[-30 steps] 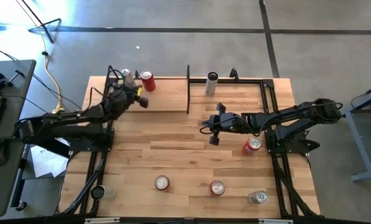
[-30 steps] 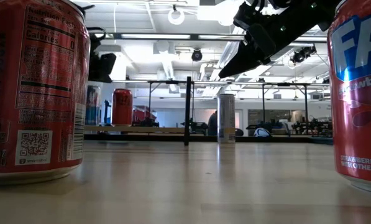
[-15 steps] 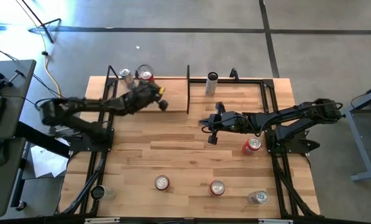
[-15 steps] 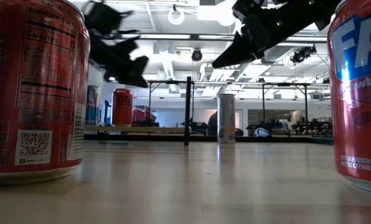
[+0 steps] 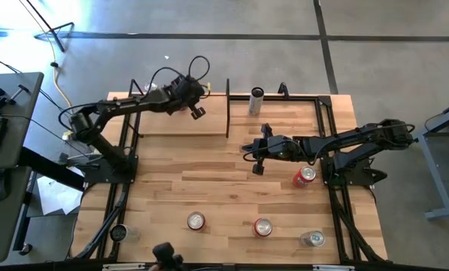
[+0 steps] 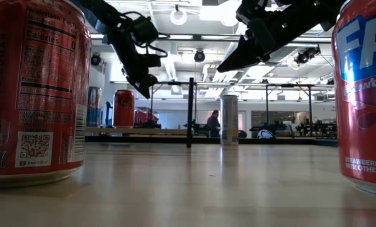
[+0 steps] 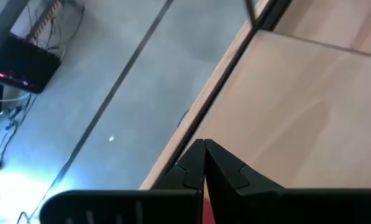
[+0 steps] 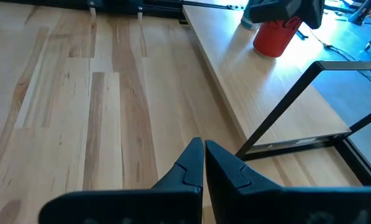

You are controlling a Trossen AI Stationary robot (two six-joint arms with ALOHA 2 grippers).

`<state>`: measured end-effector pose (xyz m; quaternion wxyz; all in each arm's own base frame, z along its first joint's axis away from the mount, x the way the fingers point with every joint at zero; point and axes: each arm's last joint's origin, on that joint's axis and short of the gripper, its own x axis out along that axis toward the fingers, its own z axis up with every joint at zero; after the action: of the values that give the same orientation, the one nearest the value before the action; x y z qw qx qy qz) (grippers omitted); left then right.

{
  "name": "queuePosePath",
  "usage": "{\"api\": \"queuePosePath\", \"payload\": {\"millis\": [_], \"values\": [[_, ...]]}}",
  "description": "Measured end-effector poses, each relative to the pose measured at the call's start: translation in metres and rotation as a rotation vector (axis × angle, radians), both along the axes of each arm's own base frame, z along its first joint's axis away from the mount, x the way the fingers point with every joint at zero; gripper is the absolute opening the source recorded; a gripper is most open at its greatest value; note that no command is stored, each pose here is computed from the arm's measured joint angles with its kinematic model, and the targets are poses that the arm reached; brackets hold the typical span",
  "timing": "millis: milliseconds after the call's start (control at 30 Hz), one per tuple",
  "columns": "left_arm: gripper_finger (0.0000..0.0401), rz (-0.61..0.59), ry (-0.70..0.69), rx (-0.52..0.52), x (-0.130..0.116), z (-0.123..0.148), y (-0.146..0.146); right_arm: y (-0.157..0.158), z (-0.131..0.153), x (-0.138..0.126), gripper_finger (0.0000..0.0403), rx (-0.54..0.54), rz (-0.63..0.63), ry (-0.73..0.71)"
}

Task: Place canned beverage on shelf
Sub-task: Put the top red black soda can on the shelf

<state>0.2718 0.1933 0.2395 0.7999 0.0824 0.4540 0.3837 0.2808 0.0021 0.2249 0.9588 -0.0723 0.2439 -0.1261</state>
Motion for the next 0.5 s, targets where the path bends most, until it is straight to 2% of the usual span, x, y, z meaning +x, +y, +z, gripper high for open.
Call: {"api": "queuePosePath", "payload": {"millis": [233, 500], "values": [[0.0, -0.01, 0.119, -0.064, 0.0, -0.015, 0.008, 0.0, 0.0, 0.0, 0.0, 0.0, 0.0, 0.0], [0.0, 0.021, 0.177, -0.023, 0.0, -0.012, -0.002, 0.0, 0.0, 0.0, 0.0, 0.0, 0.0, 0.005]]}}
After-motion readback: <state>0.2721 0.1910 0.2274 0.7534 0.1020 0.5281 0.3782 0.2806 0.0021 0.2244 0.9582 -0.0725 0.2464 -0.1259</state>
